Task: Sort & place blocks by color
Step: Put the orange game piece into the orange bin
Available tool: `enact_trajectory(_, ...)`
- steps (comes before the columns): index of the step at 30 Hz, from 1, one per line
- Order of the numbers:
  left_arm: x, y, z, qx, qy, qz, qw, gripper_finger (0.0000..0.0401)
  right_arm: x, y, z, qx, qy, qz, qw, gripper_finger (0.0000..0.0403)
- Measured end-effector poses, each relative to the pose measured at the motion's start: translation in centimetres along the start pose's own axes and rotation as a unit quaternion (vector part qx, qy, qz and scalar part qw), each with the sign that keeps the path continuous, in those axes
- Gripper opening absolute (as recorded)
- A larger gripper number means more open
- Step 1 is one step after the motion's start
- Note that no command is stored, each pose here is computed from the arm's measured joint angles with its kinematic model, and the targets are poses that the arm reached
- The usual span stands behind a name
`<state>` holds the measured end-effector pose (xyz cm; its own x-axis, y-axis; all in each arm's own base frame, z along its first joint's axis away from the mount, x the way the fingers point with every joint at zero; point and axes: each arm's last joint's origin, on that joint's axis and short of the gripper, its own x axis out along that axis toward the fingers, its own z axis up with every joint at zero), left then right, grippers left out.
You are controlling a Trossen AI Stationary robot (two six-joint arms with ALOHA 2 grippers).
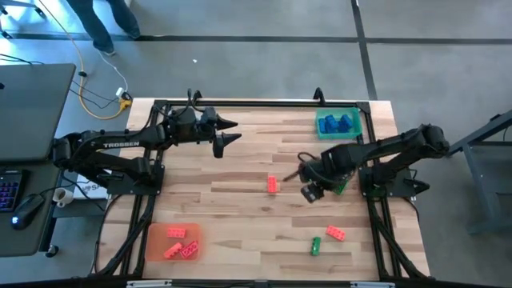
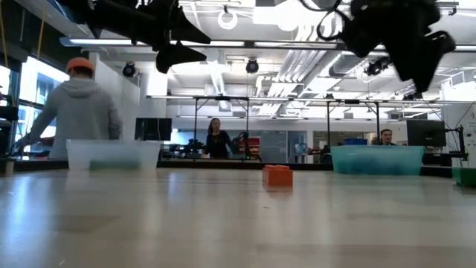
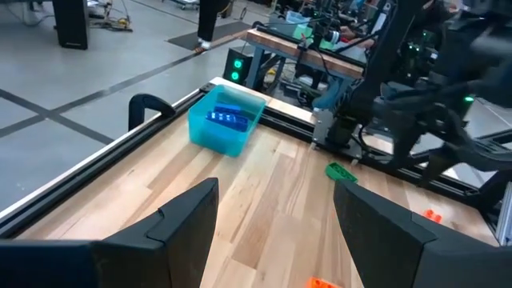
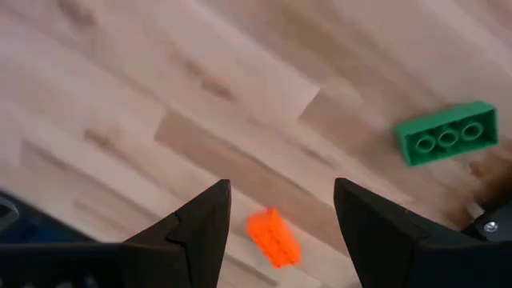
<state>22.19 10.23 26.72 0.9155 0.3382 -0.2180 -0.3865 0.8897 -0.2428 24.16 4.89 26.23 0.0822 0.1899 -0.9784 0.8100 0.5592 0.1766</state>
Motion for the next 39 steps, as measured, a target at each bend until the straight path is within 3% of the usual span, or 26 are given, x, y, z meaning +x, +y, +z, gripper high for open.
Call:
enact_trajectory(10, 0.0, -0.4, -0.5, 0.001, 0.024, -0.005, 1.0, 0.0239, 0.9, 1.5, -4.9, -0.061, 0.046, -0.009, 0.997, 0.0248)
enact_trajectory(20, 0.0, -0.5, -0.6, 0.001, 0.027, -0.007, 1.0, 0.0239, 3.3, 2.7, -9.1, -0.131, 0.055, -0.059, 0.988, 0.0252)
enact_trajectory(32, 0.0, -0.5, -0.6, 0.001, 0.026, -0.007, 1.0, 0.0239, 8.0, 4.4, -11.8, -0.192, 0.078, -0.11, 0.972, 0.0252)
enact_trajectory(39, 0.0, -0.5, -0.6, 0.001, 0.026, -0.007, 1.0, 0.0239, 11.1, 4.7, -12.2, -0.232, 0.107, -0.16, 0.954, 0.0252)
